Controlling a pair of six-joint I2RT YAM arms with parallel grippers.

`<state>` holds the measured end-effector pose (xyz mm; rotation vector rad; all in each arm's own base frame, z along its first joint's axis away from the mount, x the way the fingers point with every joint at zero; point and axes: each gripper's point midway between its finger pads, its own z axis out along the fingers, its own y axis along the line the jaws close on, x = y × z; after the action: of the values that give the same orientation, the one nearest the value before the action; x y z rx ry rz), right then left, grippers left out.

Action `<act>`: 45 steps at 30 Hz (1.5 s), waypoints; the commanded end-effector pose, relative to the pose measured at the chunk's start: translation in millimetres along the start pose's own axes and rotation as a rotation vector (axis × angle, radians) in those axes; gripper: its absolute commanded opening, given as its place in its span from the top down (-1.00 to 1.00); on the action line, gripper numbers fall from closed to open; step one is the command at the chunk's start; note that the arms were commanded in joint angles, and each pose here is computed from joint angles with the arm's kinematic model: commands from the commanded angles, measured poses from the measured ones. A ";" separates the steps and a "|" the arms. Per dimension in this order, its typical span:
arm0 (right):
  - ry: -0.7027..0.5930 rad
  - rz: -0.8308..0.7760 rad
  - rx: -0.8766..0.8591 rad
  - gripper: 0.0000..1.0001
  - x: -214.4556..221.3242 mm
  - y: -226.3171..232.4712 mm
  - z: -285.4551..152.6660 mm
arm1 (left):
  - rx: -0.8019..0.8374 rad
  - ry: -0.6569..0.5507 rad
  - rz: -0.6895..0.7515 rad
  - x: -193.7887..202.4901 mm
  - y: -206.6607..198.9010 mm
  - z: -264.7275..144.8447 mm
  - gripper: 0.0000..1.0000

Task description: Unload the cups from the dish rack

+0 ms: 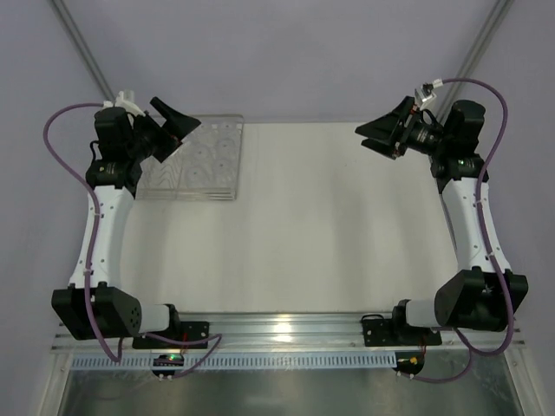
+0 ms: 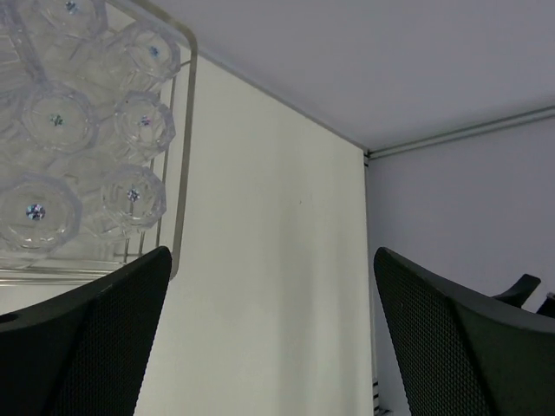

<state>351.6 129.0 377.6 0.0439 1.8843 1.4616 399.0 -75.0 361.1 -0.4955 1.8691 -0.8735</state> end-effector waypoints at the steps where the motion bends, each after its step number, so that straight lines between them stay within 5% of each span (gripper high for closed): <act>1: -0.013 -0.119 0.109 -0.99 4.3 6.1 -11.4 | 0.043 0.033 0.048 3.4 1.5 8.4 -0.99; 6: -0.032 -0.218 0.247 -0.99 11.3 5.0 -20.9 | 0.008 0.075 0.099 12.9 24.0 19.1 -0.97; 15: -0.028 -0.409 0.644 -1.00 25.1 -29.5 -24.2 | -0.530 -0.012 0.301 -20.5 147.0 45.1 -0.88; 19: 0.020 -0.423 0.731 -0.99 45.7 -47.2 -21.8 | -0.561 0.037 0.341 -14.6 167.3 68.9 -0.87; 35: 0.131 -0.425 0.858 -0.99 84.7 -87.1 -17.8 | -0.603 0.195 0.706 47.2 165.6 114.3 -1.00; 45: 0.154 -0.409 0.873 -0.99 88.4 -96.7 -14.2 | -0.667 0.294 0.703 67.5 188.7 115.1 -1.00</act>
<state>314.0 123.0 249.5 -0.0362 2.3563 0.3358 477.1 -39.4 144.9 -0.0778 2.3563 0.1434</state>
